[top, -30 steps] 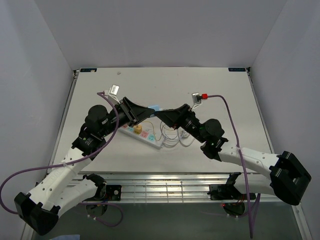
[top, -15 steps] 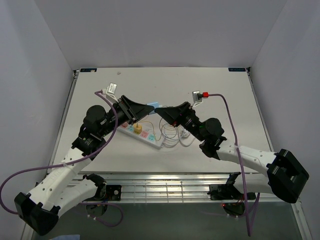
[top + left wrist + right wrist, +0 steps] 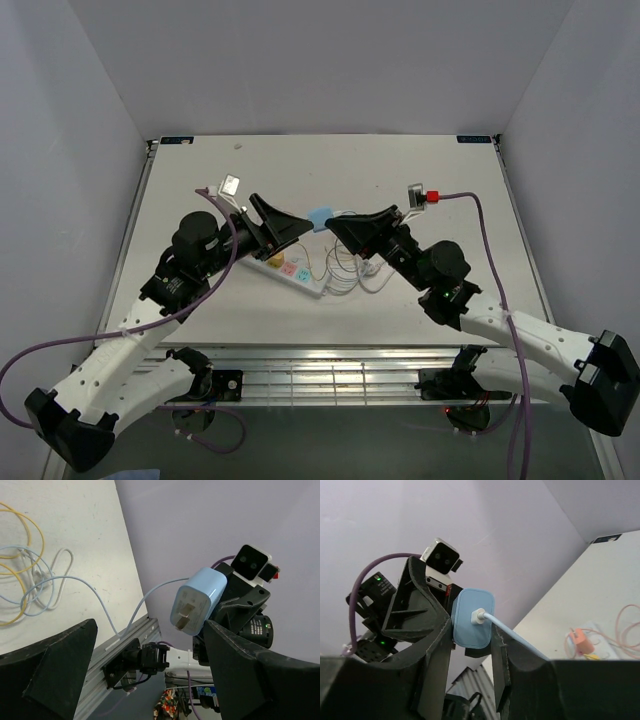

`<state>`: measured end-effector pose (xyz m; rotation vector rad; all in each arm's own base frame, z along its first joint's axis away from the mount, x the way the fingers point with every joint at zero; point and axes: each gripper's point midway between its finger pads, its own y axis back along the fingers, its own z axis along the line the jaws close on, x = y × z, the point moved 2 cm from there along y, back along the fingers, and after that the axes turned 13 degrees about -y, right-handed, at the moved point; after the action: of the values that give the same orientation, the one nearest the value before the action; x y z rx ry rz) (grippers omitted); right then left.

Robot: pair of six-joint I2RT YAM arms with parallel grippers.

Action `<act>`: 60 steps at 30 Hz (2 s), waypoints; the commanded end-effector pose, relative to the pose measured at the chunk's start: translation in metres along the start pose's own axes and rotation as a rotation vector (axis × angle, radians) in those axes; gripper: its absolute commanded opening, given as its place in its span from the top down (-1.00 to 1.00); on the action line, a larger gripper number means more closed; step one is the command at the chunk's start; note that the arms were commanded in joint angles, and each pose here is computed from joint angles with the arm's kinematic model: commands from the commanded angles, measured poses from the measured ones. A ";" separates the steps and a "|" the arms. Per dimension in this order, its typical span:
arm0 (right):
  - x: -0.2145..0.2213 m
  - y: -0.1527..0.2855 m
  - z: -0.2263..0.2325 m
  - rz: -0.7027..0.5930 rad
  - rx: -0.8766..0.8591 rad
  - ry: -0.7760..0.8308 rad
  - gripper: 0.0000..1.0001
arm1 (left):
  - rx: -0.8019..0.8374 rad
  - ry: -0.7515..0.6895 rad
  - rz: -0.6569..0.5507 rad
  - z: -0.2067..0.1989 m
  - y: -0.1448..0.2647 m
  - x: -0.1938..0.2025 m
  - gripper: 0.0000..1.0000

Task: Insert the plug

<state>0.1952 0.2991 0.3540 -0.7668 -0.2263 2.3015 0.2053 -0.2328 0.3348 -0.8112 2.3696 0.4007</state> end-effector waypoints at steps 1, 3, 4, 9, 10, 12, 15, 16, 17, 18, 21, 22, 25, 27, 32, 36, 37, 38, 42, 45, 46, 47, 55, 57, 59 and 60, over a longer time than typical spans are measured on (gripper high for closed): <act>-0.019 0.008 -0.004 -0.069 0.043 0.145 0.84 | -0.046 -0.027 -0.034 -0.004 0.008 -0.012 -0.96; -0.029 0.017 -0.016 -0.089 0.135 0.219 0.85 | -0.069 -0.038 -0.035 -0.001 0.008 -0.013 -0.96; -0.039 0.021 -0.020 -0.111 0.168 0.250 0.84 | -0.078 -0.042 -0.038 -0.001 0.009 -0.014 -0.96; -0.090 0.039 0.002 -0.225 0.273 0.392 0.84 | -0.149 -0.061 -0.064 0.006 0.015 -0.020 -0.96; -0.096 0.045 -0.003 -0.228 0.327 0.437 0.84 | -0.165 -0.065 -0.082 0.007 0.018 -0.023 -0.96; -0.127 0.055 0.013 -0.335 0.386 0.497 0.85 | -0.199 -0.071 -0.092 0.009 0.022 -0.026 -0.96; -0.176 0.075 0.036 -0.477 0.527 0.633 0.84 | -0.257 -0.081 -0.107 0.015 0.025 -0.031 -0.96; -0.189 0.079 0.042 -0.513 0.567 0.668 0.85 | -0.274 -0.082 -0.111 0.017 0.026 -0.032 -0.96; -0.205 0.088 0.049 -0.553 0.638 0.752 0.85 | -0.288 -0.080 -0.097 0.020 0.024 -0.030 -0.96; -0.218 0.092 0.061 -0.589 0.663 0.786 0.85 | -0.291 -0.085 -0.099 0.020 0.024 -0.032 -0.96; -0.265 0.112 0.117 -0.726 0.748 0.893 0.85 | -0.303 -0.088 -0.082 0.023 0.019 -0.030 -0.96; -0.286 0.124 0.153 -0.803 0.729 0.891 0.85 | -0.307 -0.087 -0.080 0.024 0.019 -0.030 -0.96; -0.310 0.126 0.183 -0.832 0.817 1.010 0.84 | -0.316 -0.084 -0.065 0.027 0.014 -0.028 -0.96; -0.331 0.142 0.219 -0.892 0.847 1.056 0.85 | -0.318 -0.086 -0.058 0.028 0.013 -0.027 -0.96; -0.347 0.139 0.242 -0.911 0.889 1.138 0.85 | -0.336 -0.087 -0.054 0.033 0.012 -0.026 -0.96; -0.346 0.118 0.238 -0.881 0.875 1.197 0.84 | -0.373 -0.091 -0.042 0.039 0.015 -0.024 -0.96; -0.344 0.108 0.232 -0.857 0.885 1.217 0.84 | -0.416 -0.091 -0.046 0.046 0.017 -0.024 -0.96; -0.341 0.101 0.226 -0.835 0.880 1.236 0.85 | -0.429 -0.090 -0.042 0.049 0.017 -0.022 -0.96; -0.299 0.043 0.173 -0.595 0.730 1.267 0.85 | -0.528 -0.083 0.014 0.073 0.019 -0.008 -0.96; -0.233 0.002 0.108 -0.278 0.562 1.234 0.85 | -0.662 -0.060 0.081 0.103 0.024 0.010 -0.96; -0.200 -0.004 0.070 -0.135 0.527 1.247 0.85 | -0.696 -0.054 0.106 0.110 0.028 0.016 -0.96; -0.165 -0.017 0.058 0.003 0.374 1.239 0.85 | -0.728 -0.050 0.106 0.116 0.030 0.017 -0.96; -0.020 -0.004 -0.051 0.505 0.089 1.050 0.84 | -0.845 -0.011 0.081 0.146 0.052 0.029 -0.96; 0.003 0.003 -0.068 0.588 0.072 1.016 0.85 | -0.876 0.006 0.102 0.159 0.056 0.036 -0.96; 0.021 0.007 -0.089 0.660 0.078 0.987 0.85 | -0.908 0.034 0.111 0.173 0.059 0.038 -0.96; 0.031 0.008 -0.101 0.700 0.087 0.971 0.84 | -0.911 0.046 0.115 0.178 0.059 0.038 -0.96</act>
<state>0.2433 0.2817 0.2462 -1.9512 0.8884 2.1104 0.2194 -0.1366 0.1898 -1.0113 2.2206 1.5342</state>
